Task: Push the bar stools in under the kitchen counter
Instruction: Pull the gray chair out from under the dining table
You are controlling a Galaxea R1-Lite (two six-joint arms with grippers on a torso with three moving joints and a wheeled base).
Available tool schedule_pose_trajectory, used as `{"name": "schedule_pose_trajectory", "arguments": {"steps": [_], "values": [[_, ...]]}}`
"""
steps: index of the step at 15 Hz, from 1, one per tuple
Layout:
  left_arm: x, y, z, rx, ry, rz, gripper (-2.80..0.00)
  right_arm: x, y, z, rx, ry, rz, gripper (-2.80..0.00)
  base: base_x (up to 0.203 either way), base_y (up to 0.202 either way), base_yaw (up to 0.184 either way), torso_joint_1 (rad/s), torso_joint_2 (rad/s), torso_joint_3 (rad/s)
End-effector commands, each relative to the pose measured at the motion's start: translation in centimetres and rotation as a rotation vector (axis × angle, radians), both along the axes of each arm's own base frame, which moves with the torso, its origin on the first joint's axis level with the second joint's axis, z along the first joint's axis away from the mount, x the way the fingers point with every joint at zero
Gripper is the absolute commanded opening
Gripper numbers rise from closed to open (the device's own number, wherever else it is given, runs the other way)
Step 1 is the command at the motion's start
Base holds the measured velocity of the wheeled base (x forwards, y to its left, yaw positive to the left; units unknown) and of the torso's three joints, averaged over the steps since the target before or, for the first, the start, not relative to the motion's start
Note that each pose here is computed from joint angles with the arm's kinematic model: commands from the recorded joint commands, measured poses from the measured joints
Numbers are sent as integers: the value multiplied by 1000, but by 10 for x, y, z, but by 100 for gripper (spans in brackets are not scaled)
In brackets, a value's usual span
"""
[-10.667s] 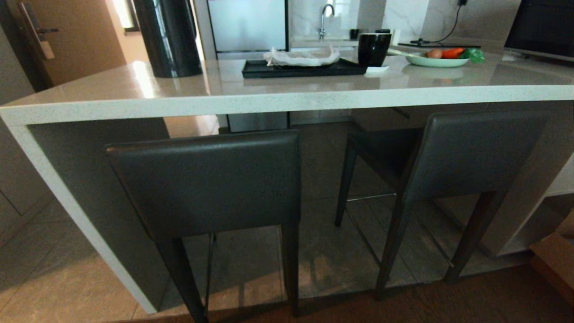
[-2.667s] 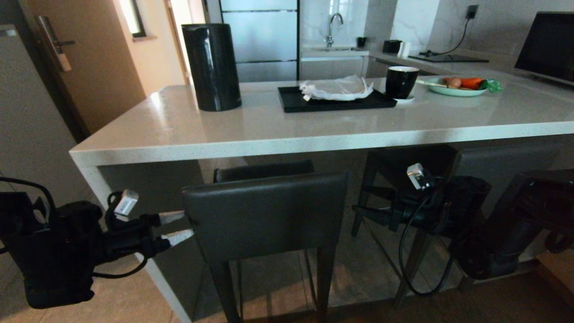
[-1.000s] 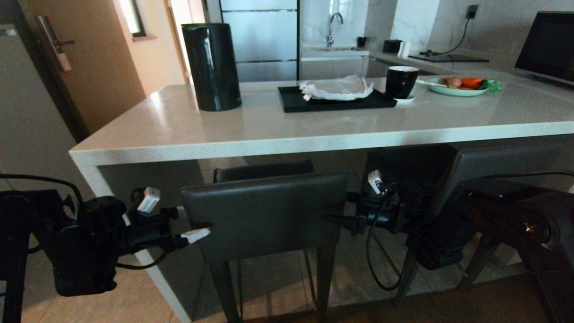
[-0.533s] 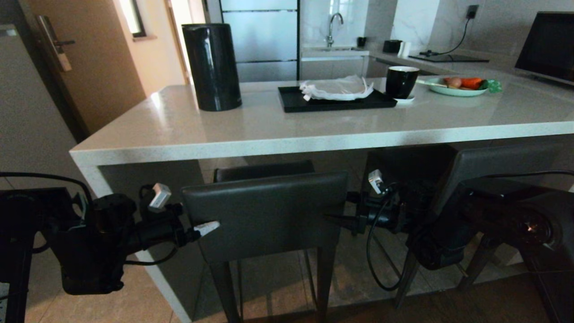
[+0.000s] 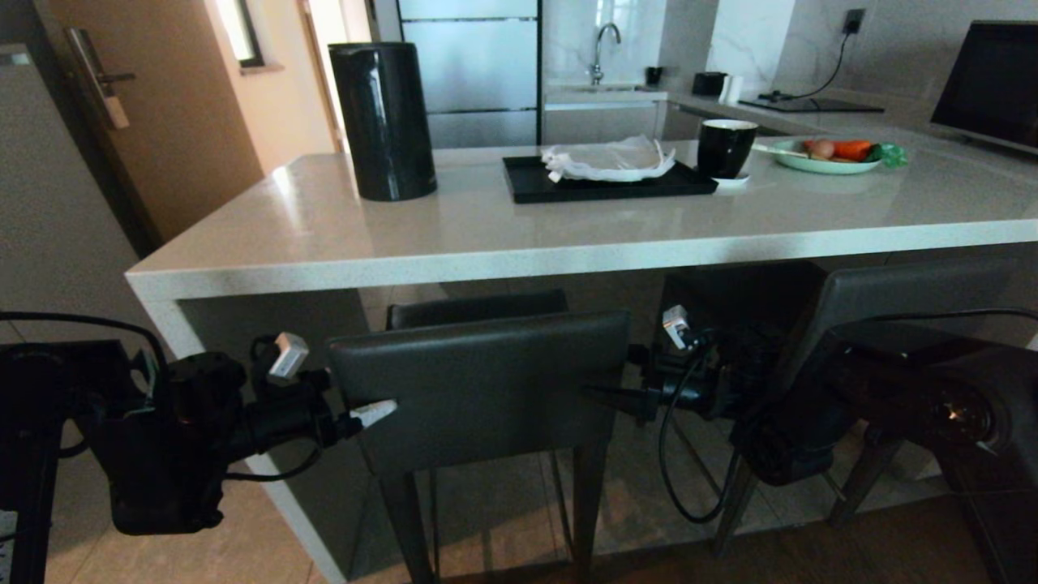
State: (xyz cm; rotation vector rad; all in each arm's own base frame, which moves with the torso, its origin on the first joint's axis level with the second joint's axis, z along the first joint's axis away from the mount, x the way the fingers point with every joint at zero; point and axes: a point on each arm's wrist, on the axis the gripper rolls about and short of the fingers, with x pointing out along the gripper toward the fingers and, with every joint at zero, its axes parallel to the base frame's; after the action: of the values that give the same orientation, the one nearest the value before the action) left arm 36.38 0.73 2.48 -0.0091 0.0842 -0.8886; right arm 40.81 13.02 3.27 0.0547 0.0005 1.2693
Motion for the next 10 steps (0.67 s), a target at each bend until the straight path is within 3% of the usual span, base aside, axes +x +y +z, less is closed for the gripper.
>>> {"name": "schedule_pose_trajectory", "arguments": {"steps": [1,4,10], "values": [[0,0,-2,1,-3,-6,0,2,4,-1,3,-10,14,0,0,0,0,0,0,0],[3,1,-6,5,-4,-2,0,2,6,-3,3,-7,17,0,0,0,0,0,0,0],[3,0,-7,5,-2,-2,0,3,8,-4,4,-6,17,0,-182,0,-3,6,2,3]]}}
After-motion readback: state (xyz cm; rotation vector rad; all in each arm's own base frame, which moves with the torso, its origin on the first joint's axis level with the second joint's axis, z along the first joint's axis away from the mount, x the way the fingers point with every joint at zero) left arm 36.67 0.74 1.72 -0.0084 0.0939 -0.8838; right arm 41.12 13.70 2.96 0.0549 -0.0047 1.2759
